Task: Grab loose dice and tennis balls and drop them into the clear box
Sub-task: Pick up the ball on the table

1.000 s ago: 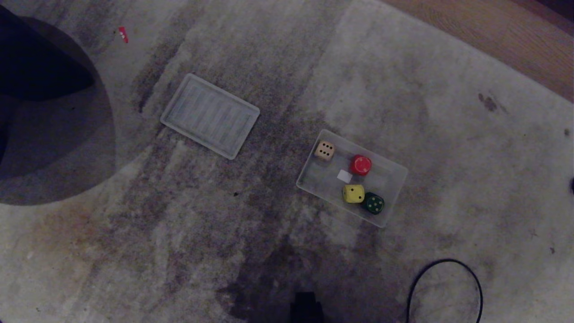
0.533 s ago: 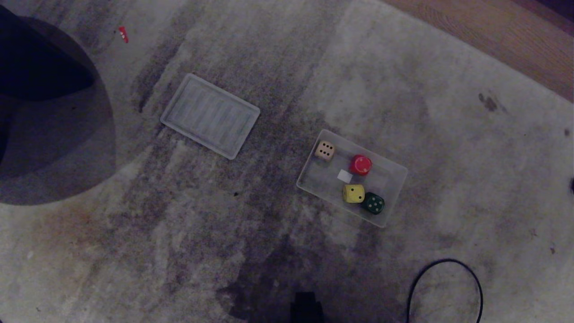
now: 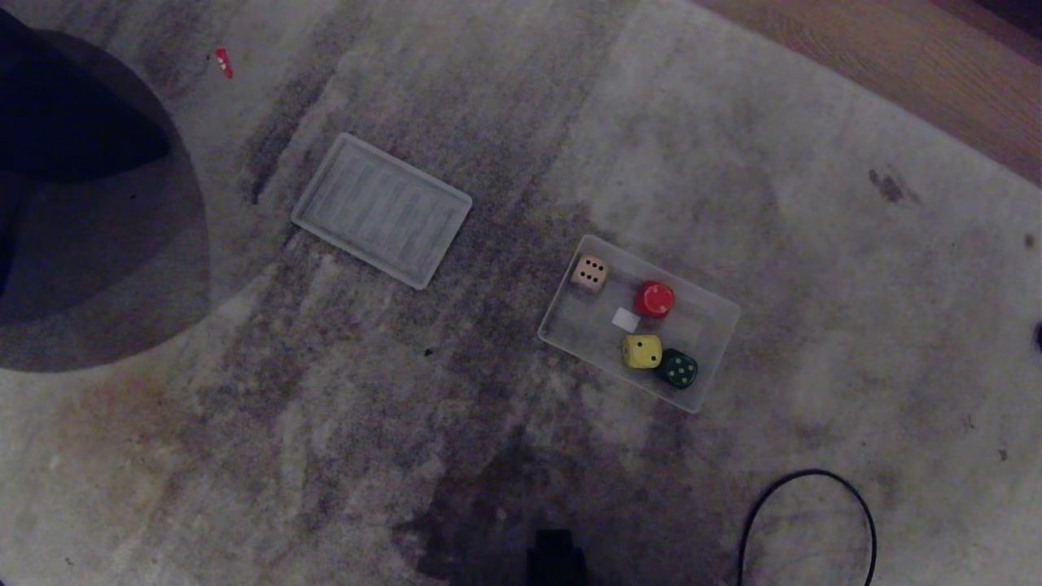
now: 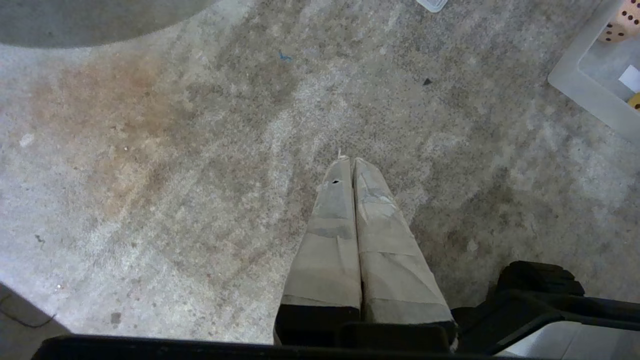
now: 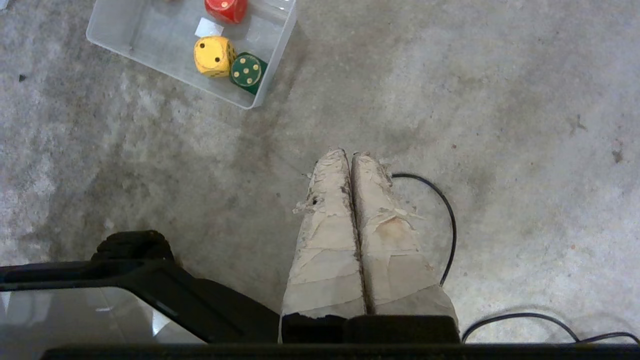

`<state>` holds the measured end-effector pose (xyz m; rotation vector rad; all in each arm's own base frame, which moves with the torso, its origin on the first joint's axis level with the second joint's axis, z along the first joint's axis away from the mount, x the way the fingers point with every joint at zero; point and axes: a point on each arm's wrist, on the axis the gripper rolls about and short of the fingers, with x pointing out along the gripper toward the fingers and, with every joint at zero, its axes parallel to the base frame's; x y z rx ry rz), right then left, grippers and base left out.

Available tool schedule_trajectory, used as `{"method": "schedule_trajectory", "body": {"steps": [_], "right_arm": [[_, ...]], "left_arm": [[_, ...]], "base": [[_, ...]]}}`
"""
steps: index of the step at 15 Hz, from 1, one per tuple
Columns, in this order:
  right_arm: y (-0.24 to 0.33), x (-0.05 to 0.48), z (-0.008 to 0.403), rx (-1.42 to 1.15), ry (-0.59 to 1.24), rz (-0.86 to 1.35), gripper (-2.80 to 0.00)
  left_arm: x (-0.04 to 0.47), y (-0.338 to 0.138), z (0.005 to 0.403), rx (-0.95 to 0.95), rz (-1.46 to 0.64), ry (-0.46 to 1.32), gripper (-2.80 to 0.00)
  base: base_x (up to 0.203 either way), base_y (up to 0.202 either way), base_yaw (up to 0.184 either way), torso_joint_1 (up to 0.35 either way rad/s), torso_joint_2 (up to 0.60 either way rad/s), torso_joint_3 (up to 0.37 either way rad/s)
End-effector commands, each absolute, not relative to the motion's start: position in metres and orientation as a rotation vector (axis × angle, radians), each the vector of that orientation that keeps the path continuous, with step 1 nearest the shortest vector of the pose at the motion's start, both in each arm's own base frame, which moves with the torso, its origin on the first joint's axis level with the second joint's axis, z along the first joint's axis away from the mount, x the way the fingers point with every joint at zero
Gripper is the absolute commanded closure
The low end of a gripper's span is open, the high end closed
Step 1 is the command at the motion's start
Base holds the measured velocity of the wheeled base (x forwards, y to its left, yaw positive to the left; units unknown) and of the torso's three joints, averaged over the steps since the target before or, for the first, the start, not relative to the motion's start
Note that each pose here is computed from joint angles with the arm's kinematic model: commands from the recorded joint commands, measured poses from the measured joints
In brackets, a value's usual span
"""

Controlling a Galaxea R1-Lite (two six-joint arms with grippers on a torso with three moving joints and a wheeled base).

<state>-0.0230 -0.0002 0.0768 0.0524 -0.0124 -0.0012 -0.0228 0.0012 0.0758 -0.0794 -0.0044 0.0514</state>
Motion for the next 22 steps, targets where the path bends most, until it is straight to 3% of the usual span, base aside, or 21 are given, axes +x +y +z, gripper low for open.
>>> {"method": "schedule_trajectory", "body": {"steps": [1, 14, 22], "right_arm": [[-0.0002, -0.0223, 0.0752, 0.054, -0.003, -0.002, 0.0], [-0.0002, -0.0223, 0.0752, 0.054, -0.003, -0.003, 0.0], [-0.0002, -0.0223, 0.0751, 0.054, -0.002, -0.001, 0.0]], "left_arm": [[-0.0226, 0.0012, 0.0754, -0.081, 0.052, -0.002, 0.0], [-0.0226, 0.0012, 0.0752, -0.081, 0.054, -0.001, 0.0], [-0.0226, 0.0015, 0.0759, -0.138, 0.067, -0.009, 0.0]], "base": [[0.0, 0.0, 0.0, 0.0, 0.0, 0.0], [0.0, 0.0, 0.0, 0.0, 0.0, 0.003], [0.0, 0.0, 0.0, 0.004, 0.0, 0.191]]}}
